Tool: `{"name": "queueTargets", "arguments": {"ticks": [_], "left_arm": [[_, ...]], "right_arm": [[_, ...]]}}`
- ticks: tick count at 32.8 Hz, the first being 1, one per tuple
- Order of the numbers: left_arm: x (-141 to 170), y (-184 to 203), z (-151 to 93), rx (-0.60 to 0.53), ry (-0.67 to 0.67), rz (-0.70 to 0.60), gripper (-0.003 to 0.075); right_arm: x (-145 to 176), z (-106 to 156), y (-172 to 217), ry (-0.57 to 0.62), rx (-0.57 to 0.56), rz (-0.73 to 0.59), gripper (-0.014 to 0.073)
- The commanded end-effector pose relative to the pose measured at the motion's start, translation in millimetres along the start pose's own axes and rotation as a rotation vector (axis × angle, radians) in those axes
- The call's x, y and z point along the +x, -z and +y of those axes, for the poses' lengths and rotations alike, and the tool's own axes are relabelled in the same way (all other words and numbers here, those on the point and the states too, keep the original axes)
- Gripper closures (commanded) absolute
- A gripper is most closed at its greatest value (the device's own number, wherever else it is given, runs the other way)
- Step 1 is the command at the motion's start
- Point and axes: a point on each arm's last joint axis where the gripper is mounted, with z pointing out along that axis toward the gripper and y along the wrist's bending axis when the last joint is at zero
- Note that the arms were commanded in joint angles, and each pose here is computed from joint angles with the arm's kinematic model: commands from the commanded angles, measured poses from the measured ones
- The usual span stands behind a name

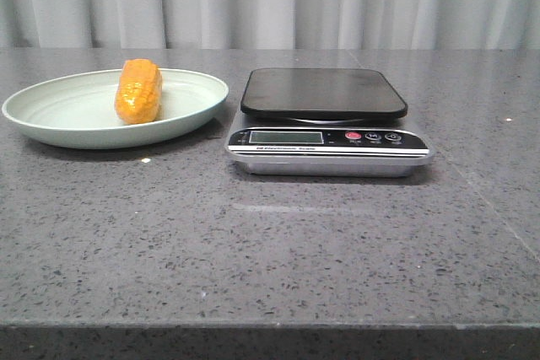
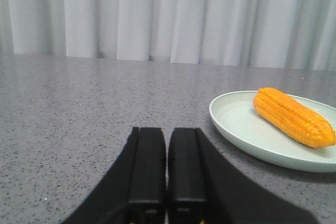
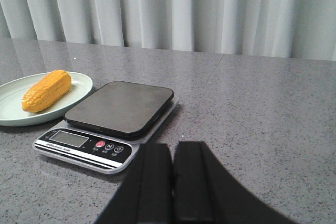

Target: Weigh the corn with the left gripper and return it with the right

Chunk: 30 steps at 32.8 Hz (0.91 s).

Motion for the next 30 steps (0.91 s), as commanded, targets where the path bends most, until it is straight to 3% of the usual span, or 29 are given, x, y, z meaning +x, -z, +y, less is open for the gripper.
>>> {"name": "queueTargets", "arguments": {"ticks": [1, 24, 30], "left_arm": [[-6.3, 2.0, -0.9, 0.012, 0.008, -0.099, 0.0594], [-6.3, 2.0, -0.9, 0.012, 0.008, -0.099, 0.0594], [-6.3, 2.0, -0.9, 0.012, 0.008, -0.099, 0.0594]], "right_arm": [[-14.2, 1.2, 4.0, 0.024, -0.003, -0.103, 0.046], [-14.2, 1.2, 4.0, 0.024, -0.002, -0.103, 0.046], [-14.2, -3.6, 2.8, 0.055, 0.143, -0.161, 0.046]]}}
